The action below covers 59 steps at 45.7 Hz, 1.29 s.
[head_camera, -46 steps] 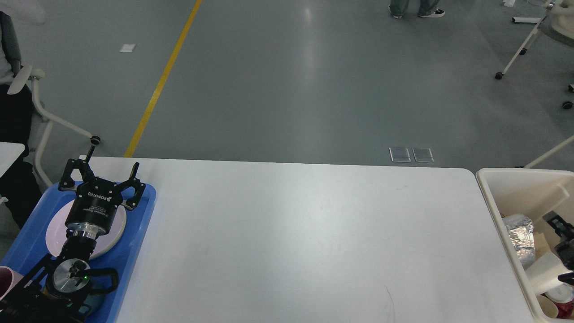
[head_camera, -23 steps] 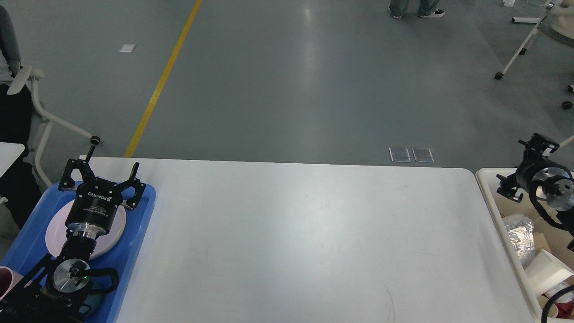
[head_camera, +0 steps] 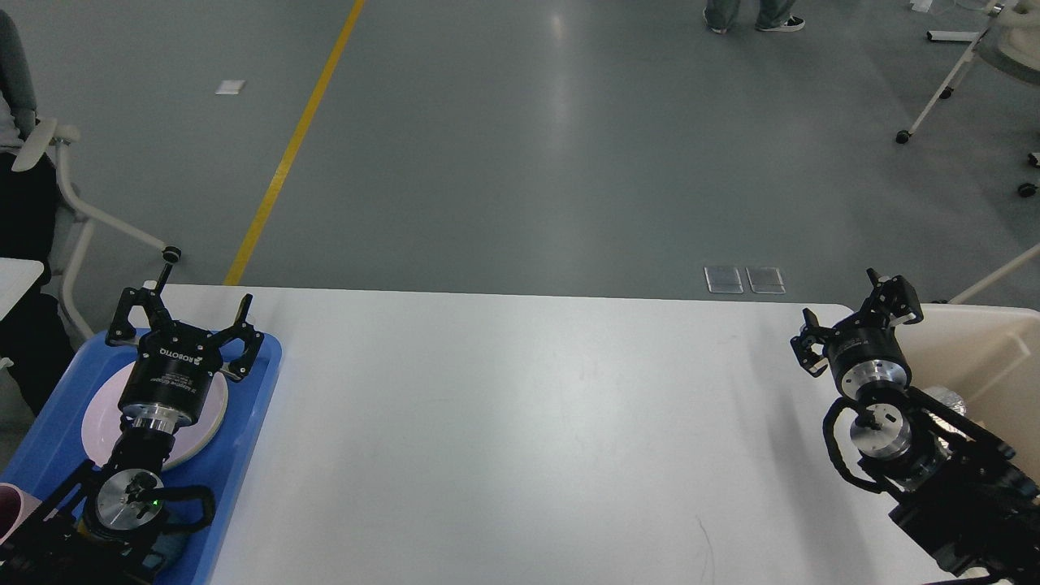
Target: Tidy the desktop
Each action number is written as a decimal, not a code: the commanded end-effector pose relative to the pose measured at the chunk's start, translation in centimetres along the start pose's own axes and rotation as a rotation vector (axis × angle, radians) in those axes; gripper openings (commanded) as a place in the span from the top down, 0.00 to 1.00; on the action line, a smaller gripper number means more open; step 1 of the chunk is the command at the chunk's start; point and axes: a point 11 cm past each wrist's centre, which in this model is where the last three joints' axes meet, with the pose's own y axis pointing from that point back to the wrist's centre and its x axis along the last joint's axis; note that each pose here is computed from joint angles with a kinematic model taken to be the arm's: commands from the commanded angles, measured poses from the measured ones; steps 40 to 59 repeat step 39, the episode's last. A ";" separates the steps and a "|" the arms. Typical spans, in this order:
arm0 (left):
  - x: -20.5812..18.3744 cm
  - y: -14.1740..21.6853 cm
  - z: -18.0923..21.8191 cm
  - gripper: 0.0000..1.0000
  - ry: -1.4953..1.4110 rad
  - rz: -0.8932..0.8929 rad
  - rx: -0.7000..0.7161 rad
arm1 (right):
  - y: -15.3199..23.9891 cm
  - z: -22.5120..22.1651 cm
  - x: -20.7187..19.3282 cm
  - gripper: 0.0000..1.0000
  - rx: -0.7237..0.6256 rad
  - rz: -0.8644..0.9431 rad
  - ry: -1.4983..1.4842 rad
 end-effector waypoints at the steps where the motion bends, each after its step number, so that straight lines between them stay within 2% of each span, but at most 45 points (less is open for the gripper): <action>1: 0.0 0.0 0.0 0.04 0.001 -0.001 0.000 | 0.4 0.6 -2.1 0.00 0.001 -0.054 -0.044; 17: 0.0 0.0 0.0 0.04 0.001 0.000 0.000 | 1.4 1.8 -4.0 0.00 -0.008 -0.099 -0.119; 25: 0.0 0.0 0.0 0.04 -0.001 0.001 0.000 | 2.1 0.3 -4.5 0.00 0.102 -0.141 -0.105; 59: 0.0 0.0 0.0 0.04 -0.001 0.002 0.000 | 2.2 0.2 -3.6 0.00 0.108 -0.116 -0.100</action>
